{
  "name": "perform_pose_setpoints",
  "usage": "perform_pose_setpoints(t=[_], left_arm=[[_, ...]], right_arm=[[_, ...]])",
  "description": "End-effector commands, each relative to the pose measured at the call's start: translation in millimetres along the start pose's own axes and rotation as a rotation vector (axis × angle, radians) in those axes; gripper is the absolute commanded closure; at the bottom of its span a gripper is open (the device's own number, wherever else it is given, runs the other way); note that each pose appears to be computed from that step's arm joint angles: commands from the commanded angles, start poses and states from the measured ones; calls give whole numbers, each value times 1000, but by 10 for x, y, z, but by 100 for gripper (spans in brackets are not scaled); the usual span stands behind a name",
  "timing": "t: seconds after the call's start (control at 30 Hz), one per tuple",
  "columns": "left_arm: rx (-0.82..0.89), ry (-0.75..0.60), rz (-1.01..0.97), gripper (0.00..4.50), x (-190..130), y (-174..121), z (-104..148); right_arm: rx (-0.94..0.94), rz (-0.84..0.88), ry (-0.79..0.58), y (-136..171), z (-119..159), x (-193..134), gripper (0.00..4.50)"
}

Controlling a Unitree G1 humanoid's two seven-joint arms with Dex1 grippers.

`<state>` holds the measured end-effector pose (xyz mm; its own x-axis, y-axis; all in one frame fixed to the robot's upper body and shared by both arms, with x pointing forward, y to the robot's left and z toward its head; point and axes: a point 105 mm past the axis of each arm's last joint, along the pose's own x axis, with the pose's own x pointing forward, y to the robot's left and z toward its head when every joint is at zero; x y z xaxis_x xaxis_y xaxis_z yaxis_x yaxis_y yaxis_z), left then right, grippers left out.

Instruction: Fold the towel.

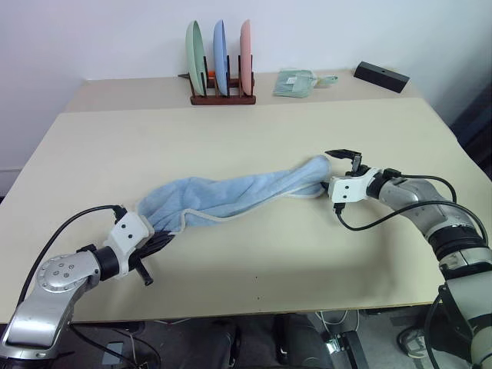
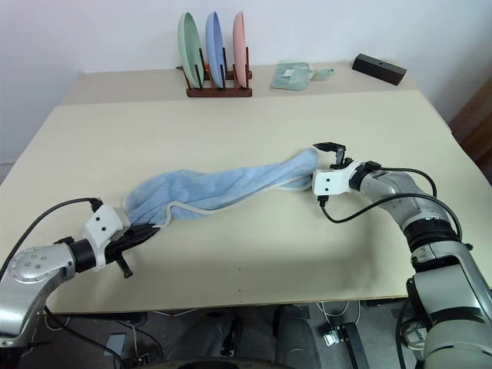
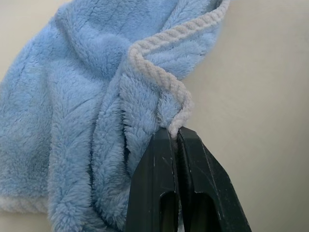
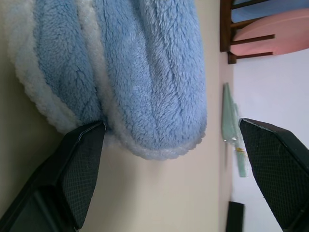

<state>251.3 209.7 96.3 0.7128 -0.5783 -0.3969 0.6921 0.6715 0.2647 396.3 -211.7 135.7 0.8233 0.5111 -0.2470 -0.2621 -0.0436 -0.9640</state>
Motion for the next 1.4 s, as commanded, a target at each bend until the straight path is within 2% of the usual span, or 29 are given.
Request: perform_pose_setpoints(t=[0.03,0.3,0.7,0.8,1.03,1.07,1.4], left_arm=[[9,-28,-5,445,5,-31,81],[9,-38,0,445,22,-32,102],[5,-48,-9,445,59,-42,129],[6,-47,-7,450,54,-40,126],[-1,-43,-1,450,36,-55,101],[-2,-43,-1,450,37,-56,100],[13,-52,73,450,-106,108,119]], right_arm=[[-51,-90,-23,-215,52,32,0],[-65,-178,-44,-336,119,111,0],[-72,-105,-75,-125,213,299,0],[-69,-130,-61,-181,190,313,77],[-59,-183,-32,-263,90,216,427],[-56,-184,-34,-258,84,198,445],[-12,-215,-91,-440,61,-178,445]])
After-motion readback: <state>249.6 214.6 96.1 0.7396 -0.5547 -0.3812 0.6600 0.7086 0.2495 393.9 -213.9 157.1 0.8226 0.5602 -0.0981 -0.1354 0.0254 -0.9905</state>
